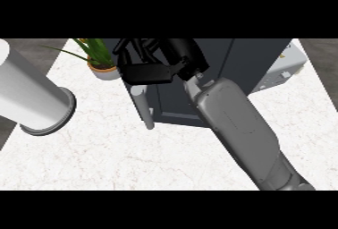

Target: Pick up the bottled water, place it into the cabinet and close the cabinet

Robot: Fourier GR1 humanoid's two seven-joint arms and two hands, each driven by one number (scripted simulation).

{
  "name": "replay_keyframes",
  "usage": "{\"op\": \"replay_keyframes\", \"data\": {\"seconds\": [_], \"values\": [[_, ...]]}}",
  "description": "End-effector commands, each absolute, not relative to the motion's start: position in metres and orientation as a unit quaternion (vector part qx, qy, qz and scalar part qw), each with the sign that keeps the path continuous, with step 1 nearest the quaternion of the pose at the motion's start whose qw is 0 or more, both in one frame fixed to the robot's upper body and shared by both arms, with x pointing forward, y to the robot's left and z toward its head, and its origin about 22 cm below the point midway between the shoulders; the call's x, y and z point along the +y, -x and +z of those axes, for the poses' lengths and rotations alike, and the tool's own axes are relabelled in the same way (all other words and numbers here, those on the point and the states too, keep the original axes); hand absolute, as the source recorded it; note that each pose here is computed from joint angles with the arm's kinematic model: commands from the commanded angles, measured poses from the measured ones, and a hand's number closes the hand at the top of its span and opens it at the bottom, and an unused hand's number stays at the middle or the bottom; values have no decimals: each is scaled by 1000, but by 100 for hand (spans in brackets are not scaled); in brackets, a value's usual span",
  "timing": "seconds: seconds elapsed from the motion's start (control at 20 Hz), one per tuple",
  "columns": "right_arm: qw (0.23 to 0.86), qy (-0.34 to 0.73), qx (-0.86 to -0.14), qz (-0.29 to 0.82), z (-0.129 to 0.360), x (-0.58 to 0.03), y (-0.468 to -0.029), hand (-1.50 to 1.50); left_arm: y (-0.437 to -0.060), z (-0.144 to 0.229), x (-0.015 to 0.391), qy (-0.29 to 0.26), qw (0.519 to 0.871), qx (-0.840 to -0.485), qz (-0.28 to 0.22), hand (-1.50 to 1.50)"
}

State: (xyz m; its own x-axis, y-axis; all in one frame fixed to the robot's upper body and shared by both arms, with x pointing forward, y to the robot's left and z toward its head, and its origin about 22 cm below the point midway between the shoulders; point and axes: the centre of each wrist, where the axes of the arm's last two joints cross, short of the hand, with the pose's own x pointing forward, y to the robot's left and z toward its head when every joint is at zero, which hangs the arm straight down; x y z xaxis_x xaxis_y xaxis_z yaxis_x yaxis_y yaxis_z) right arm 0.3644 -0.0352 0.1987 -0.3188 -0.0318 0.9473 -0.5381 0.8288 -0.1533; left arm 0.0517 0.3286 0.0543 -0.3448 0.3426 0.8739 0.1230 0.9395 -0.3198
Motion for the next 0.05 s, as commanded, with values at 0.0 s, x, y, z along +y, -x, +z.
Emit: {"op": "replay_keyframes", "data": {"seconds": [0.0], "values": [[620, -104, -758, 173, 178, -74, -403, 150, -55, 56, 332, 142, 551, -817, 97, 150]]}}
